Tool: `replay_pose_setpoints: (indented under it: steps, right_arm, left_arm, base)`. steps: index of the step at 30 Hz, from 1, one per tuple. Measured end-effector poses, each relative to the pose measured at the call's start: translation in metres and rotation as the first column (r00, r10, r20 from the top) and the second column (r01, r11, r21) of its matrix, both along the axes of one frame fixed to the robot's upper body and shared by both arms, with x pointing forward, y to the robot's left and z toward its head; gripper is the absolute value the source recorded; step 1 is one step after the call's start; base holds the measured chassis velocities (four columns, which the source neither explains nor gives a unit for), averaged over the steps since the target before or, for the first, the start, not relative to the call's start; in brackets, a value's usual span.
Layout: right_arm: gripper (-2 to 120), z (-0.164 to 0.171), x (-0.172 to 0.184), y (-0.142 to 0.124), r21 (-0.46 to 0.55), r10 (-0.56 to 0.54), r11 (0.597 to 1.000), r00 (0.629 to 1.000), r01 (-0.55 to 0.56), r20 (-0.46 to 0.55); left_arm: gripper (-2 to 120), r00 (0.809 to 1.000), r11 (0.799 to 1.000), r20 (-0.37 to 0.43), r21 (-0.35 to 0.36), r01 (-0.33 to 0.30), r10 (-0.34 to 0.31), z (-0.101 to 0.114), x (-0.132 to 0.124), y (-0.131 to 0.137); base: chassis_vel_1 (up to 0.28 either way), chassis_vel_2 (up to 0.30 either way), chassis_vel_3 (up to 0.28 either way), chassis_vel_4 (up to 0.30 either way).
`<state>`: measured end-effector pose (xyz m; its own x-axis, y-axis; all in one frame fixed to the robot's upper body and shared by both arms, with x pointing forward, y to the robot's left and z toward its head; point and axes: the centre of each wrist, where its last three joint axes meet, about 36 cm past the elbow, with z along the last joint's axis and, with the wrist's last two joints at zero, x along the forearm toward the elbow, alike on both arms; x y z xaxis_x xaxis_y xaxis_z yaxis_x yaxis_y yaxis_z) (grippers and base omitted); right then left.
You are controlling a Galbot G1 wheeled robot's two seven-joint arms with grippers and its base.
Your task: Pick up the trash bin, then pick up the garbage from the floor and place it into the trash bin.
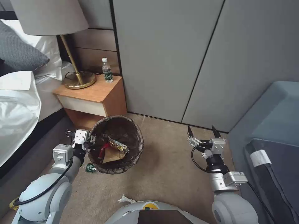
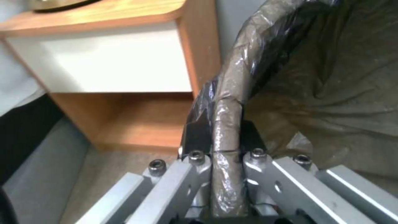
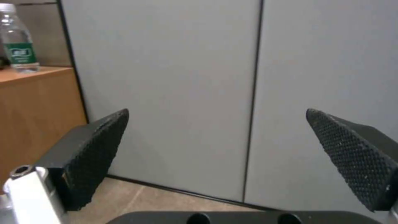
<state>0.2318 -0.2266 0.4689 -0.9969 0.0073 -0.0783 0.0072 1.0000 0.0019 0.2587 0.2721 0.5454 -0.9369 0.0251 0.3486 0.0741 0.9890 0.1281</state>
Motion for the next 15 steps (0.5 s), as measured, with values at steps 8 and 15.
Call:
replay_pose_setpoints:
  steps: [8, 15]
  right_arm:
    - [100, -0.0004, 0.0008, 0.0005, 0.002, 0.001, 1.000, 1.000, -0.001, 0.000]
    - [100, -0.0006, 0.0016, 0.0012, 0.004, 0.003, 1.000, 1.000, -0.003, -0.003]
  left_arm:
    - [3, 1.000, 1.000, 0.000, -0.002, -0.002, 0.002, -0.0001, -0.0001, 0.0000]
    - [3, 1.000, 1.000, 0.001, -0.003, -0.004, 0.004, -0.0002, -0.0001, -0.0001]
  base:
    - [0.056, 0.062, 0.054, 0.060]
    - [0.061, 0.055, 0.058, 0.068]
